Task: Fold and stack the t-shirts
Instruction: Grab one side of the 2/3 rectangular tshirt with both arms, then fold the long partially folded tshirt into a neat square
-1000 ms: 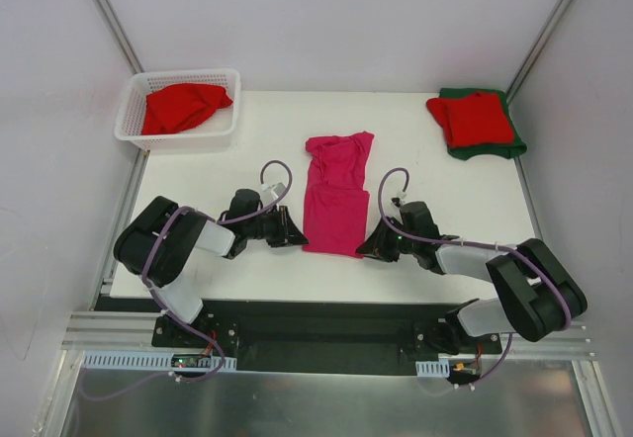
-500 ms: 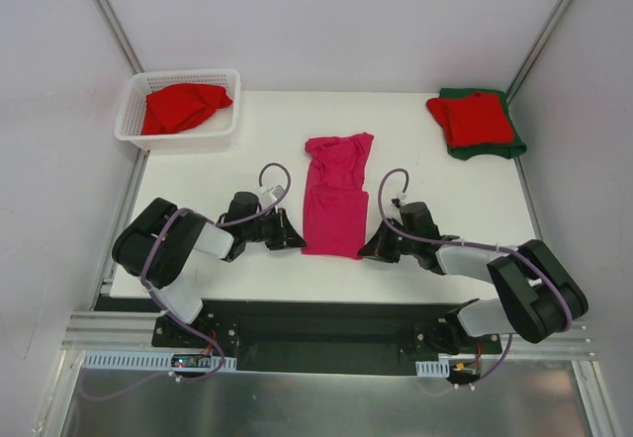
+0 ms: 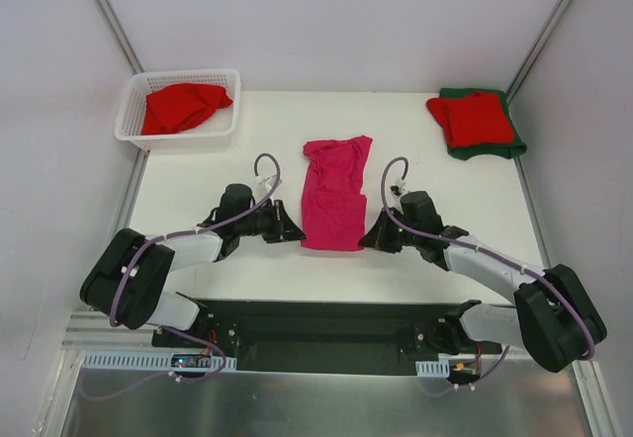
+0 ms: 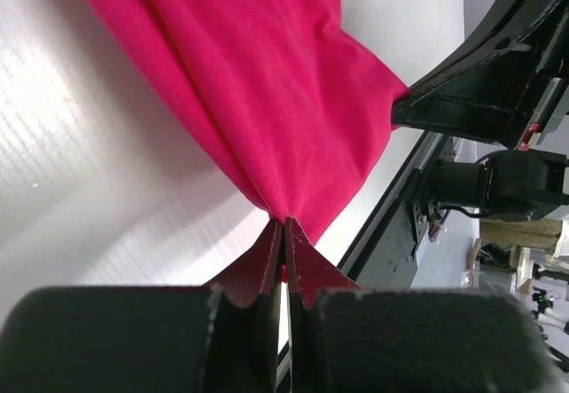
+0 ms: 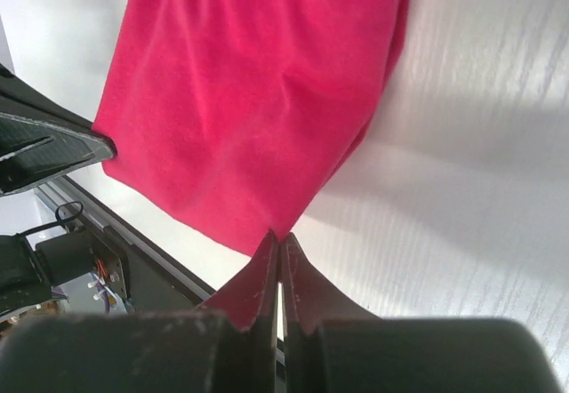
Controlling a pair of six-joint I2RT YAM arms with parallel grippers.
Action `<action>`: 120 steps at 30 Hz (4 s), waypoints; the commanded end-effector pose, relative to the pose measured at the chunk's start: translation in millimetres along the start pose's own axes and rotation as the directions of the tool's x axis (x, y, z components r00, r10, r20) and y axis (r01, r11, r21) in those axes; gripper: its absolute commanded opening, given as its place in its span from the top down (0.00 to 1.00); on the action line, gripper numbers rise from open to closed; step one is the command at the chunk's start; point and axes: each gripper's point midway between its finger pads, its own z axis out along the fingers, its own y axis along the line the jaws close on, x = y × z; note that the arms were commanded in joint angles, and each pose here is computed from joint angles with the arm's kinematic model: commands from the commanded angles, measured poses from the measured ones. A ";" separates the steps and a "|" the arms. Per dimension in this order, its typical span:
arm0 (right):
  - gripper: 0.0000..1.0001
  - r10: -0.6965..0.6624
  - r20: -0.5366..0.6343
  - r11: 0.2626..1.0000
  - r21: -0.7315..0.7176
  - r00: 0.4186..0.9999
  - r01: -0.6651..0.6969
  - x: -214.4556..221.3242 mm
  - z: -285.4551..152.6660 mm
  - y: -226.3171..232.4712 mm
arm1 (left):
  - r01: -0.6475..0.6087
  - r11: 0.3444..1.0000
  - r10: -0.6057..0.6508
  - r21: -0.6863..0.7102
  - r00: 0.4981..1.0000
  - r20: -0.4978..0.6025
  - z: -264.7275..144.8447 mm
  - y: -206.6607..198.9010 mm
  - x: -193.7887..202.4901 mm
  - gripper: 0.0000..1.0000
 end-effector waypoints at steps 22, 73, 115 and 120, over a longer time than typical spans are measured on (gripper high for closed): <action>0.99 -0.159 0.123 0.987 -0.007 0.980 0.161 -94.3 -13.6 54.2 | -0.196 0.980 0.194 0.017 0.978 0.081 -3.9 -66.5 -88.1 1.00; 0.99 -0.127 0.243 0.988 -0.054 0.962 0.144 -247.1 16.4 52.4 | -0.149 0.988 0.144 0.025 0.979 0.147 30.7 -38.8 -198.0 1.00; 0.99 -0.130 0.027 0.989 0.076 0.991 0.128 -15.0 -101.1 30.8 | -0.063 0.998 0.063 0.006 0.998 0.014 -39.1 -71.9 34.3 1.00; 0.99 -0.175 0.069 0.981 0.091 0.982 0.169 -34.2 -110.6 43.2 | -0.122 0.993 0.122 -0.003 0.990 0.074 -47.9 -91.9 11.2 1.00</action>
